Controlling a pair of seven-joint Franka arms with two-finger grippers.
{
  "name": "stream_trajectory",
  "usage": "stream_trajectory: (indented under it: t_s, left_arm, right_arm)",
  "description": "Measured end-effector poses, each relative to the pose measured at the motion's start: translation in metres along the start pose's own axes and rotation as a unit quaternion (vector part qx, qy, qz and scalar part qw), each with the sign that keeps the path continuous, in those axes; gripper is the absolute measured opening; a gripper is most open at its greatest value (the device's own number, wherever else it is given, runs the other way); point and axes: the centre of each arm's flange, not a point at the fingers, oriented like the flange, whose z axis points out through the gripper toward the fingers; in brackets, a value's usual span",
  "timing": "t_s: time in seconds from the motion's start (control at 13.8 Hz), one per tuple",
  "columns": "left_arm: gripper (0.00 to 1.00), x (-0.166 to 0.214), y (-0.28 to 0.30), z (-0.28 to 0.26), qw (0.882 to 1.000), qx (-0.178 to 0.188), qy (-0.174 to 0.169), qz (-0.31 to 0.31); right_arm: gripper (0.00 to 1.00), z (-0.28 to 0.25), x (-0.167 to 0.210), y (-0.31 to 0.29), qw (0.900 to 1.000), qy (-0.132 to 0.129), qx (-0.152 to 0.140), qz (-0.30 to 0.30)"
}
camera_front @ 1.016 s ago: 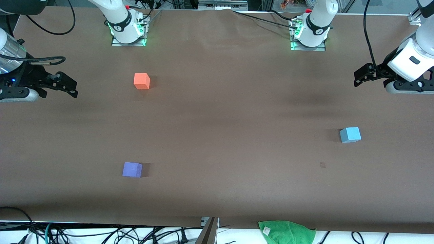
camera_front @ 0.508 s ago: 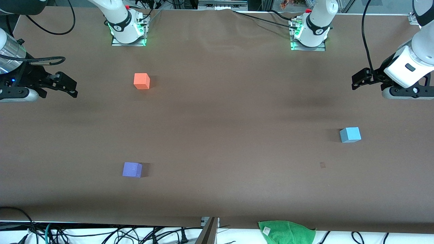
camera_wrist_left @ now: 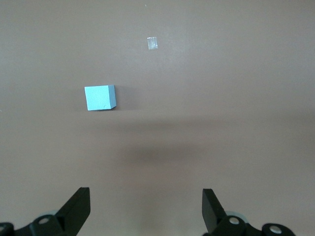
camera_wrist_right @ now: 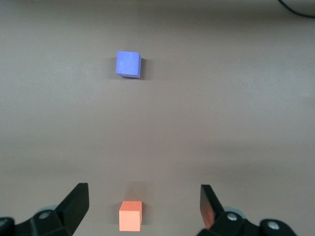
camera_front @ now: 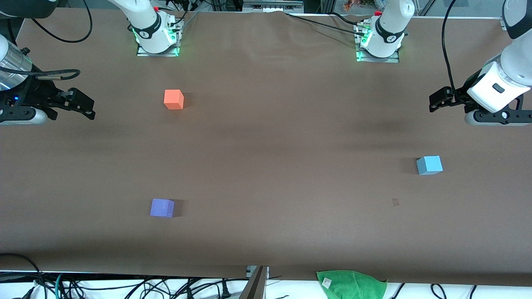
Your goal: Place blue block between orange and purple blocks
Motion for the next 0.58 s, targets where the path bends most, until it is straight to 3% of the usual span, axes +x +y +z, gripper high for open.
stream_trajectory:
  t_s: [0.58]
  left_arm:
    - [1.0, 0.006, -0.014, 0.01, 1.0, 0.0, -0.009, -0.012]
  right_arm:
    - [1.0, 0.0, 0.0, 0.001, 1.0, 0.0, 0.0, 0.001]
